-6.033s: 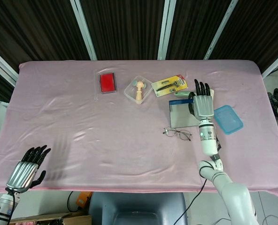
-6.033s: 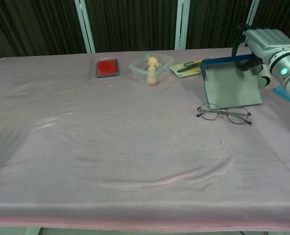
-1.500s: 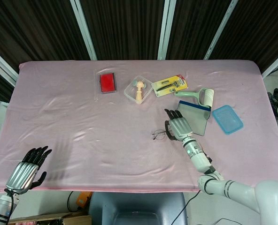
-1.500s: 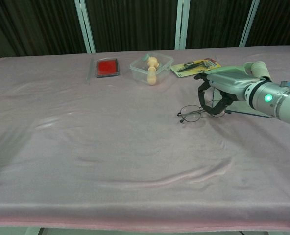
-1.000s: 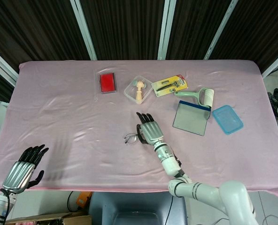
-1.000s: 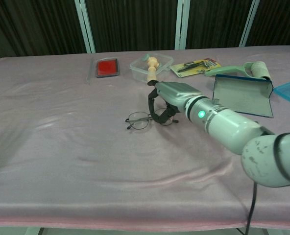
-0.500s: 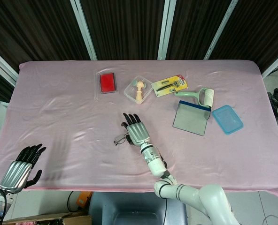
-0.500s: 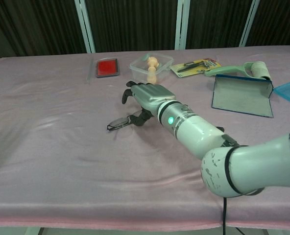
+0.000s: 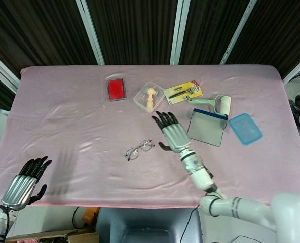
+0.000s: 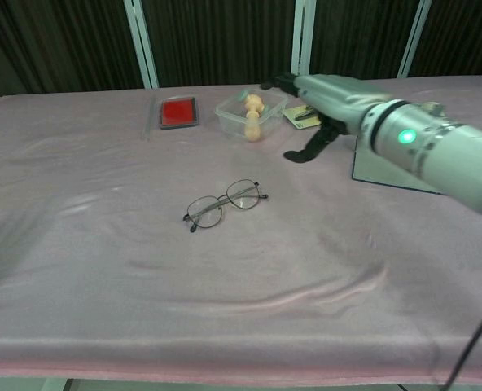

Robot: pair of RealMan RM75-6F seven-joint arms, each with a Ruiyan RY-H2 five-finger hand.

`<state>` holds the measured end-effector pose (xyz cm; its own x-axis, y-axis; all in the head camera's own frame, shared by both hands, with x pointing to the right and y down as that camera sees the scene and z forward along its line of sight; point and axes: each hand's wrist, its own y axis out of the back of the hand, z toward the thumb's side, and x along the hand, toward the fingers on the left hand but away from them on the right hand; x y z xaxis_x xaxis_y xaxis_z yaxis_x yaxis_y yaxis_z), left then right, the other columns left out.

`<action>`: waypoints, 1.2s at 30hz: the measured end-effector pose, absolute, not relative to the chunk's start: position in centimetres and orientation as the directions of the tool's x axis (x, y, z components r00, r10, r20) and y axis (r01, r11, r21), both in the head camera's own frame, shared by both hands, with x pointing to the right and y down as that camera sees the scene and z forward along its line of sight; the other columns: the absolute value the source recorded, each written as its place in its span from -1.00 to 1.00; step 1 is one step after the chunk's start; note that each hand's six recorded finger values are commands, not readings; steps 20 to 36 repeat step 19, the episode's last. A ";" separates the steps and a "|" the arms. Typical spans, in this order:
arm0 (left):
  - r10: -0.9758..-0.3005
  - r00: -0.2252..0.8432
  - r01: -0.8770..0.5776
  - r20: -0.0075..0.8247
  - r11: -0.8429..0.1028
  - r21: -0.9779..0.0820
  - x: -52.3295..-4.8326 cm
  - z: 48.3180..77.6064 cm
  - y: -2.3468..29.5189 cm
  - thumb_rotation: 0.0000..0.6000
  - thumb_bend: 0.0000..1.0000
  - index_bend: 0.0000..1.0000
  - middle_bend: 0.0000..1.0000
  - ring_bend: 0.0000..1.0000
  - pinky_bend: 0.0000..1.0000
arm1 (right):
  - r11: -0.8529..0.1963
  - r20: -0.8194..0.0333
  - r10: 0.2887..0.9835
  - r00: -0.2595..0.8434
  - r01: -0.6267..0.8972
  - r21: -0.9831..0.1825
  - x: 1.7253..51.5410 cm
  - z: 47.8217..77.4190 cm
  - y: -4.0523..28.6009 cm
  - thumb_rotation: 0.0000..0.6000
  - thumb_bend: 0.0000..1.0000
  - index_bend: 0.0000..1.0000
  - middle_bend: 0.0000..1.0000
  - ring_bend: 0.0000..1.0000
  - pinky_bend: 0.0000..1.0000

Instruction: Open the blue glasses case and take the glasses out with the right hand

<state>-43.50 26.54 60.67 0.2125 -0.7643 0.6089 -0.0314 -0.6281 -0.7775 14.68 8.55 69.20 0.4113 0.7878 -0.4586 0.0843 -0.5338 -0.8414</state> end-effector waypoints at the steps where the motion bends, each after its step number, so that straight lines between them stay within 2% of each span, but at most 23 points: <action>1: -0.768 0.212 -0.033 0.605 -0.624 -0.781 -43.5 60.6 26.5 1.00 -0.09 -1.00 -1.00 -1.00 -0.85 | -0.530 -0.465 0.790 0.401 0.064 -0.845 16.3 68.6 8.8 1.00 -0.20 -0.75 -1.00 -1.00 -1.00; 7: -0.794 0.202 -0.045 0.573 -0.592 -0.805 -43.9 59.8 26.2 1.00 -0.09 -1.00 -1.00 -1.00 -0.90 | -0.515 -0.525 0.817 0.240 -0.106 -0.851 29.3 64.4 14.5 1.00 -0.20 -0.77 -1.00 -1.00 -1.00; 13: -0.800 0.216 -0.036 0.560 -0.579 -0.814 -43.6 59.5 26.5 1.00 -0.09 -1.00 -1.00 -1.00 -0.92 | -0.467 -0.480 0.874 0.081 -0.140 -0.873 38.3 60.7 21.6 1.00 -0.20 -0.82 -1.00 -1.00 -1.00; 19: -0.809 0.218 -0.029 0.546 -0.564 -0.825 -43.4 59.1 26.7 1.00 -0.10 -1.00 -1.00 -1.00 -0.92 | -0.429 -0.445 0.888 0.116 -0.142 -0.892 39.5 58.9 23.4 1.00 -0.20 -0.84 -1.00 -1.00 -1.00; 36: -0.809 0.218 -0.029 0.546 -0.564 -0.825 -43.4 59.1 26.7 1.00 -0.10 -1.00 -1.00 -1.00 -0.92 | -0.429 -0.445 0.888 0.116 -0.142 -0.892 39.5 58.9 23.4 1.00 -0.20 -0.84 -1.00 -1.00 -1.00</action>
